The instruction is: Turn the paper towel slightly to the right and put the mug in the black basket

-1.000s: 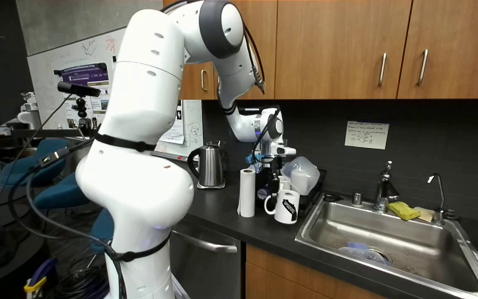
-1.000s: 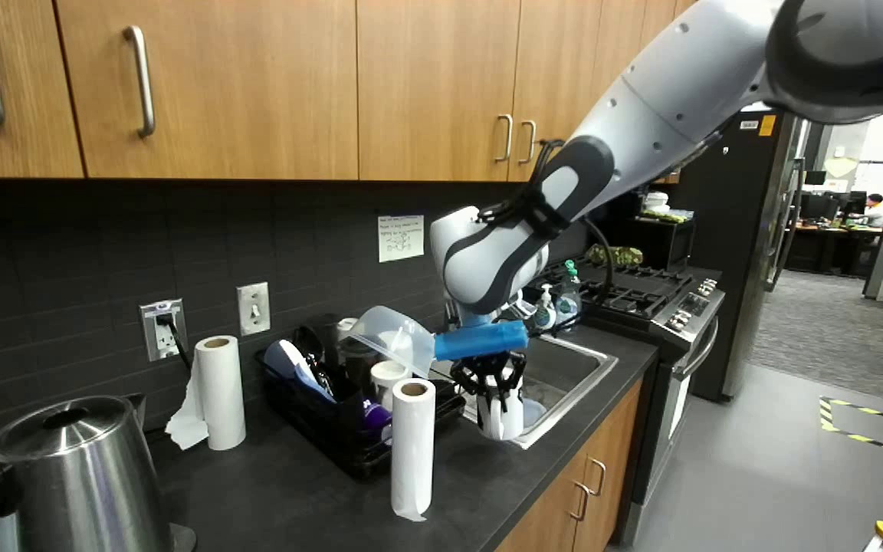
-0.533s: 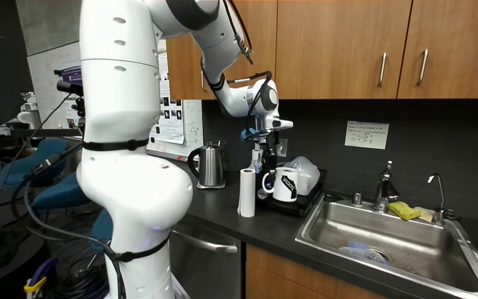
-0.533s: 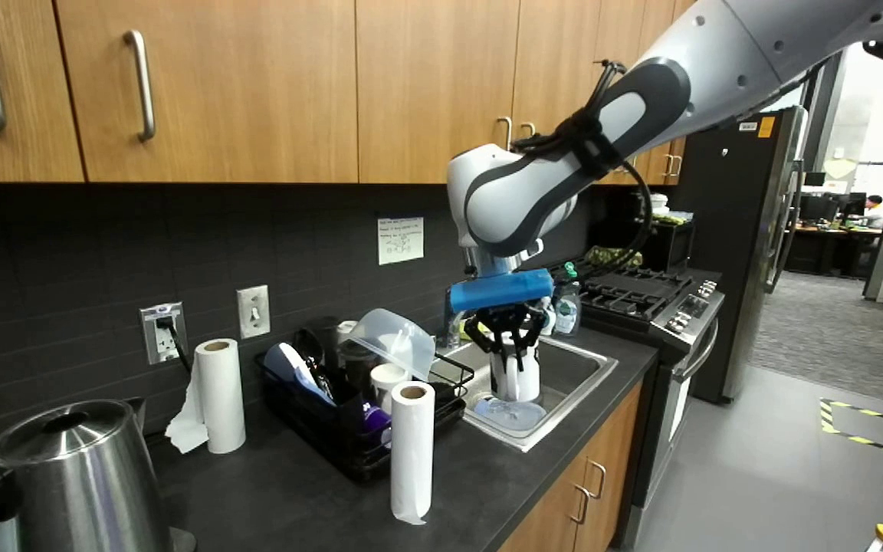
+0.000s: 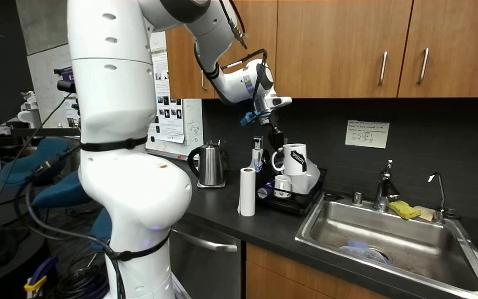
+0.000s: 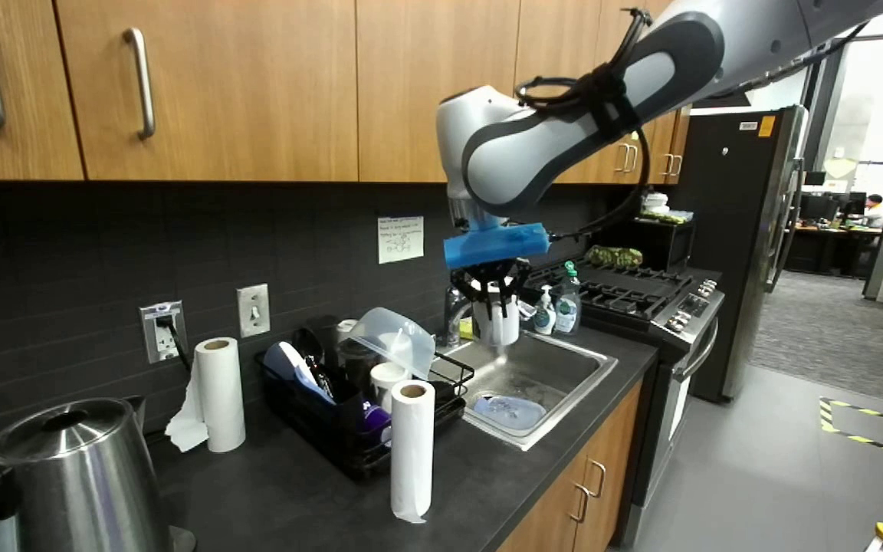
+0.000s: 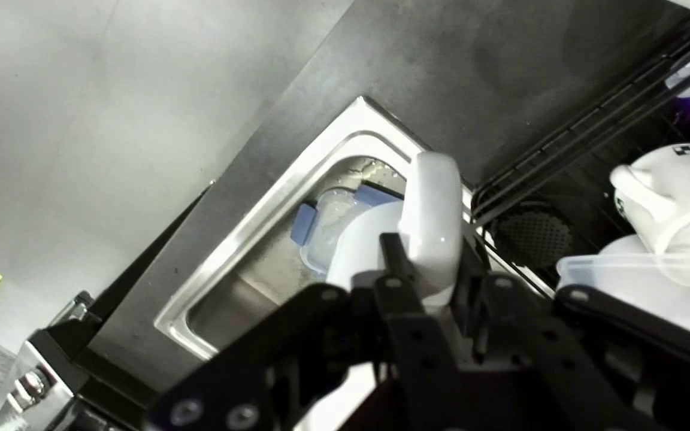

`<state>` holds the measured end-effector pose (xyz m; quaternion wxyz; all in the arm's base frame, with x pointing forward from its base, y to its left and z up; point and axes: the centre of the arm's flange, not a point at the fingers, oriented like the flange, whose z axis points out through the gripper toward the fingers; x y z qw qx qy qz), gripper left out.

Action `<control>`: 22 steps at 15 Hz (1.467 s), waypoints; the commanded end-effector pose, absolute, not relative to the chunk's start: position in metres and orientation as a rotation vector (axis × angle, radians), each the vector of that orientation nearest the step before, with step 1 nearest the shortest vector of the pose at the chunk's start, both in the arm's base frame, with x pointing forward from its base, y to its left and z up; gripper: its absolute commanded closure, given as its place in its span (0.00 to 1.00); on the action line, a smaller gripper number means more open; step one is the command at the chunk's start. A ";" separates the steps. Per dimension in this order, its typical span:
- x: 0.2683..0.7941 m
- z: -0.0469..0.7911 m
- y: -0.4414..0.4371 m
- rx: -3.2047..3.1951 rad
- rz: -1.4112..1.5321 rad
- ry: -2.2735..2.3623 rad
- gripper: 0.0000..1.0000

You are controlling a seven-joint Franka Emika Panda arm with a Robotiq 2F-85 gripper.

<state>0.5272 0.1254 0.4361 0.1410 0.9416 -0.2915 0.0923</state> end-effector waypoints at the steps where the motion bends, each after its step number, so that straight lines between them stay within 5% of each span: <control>1: 0.554 0.471 0.156 2.754 0.367 -0.708 0.95; 16: 0.625 0.408 0.197 2.846 0.167 -0.407 0.95; 22: 0.636 0.444 0.190 2.789 0.163 -0.422 0.95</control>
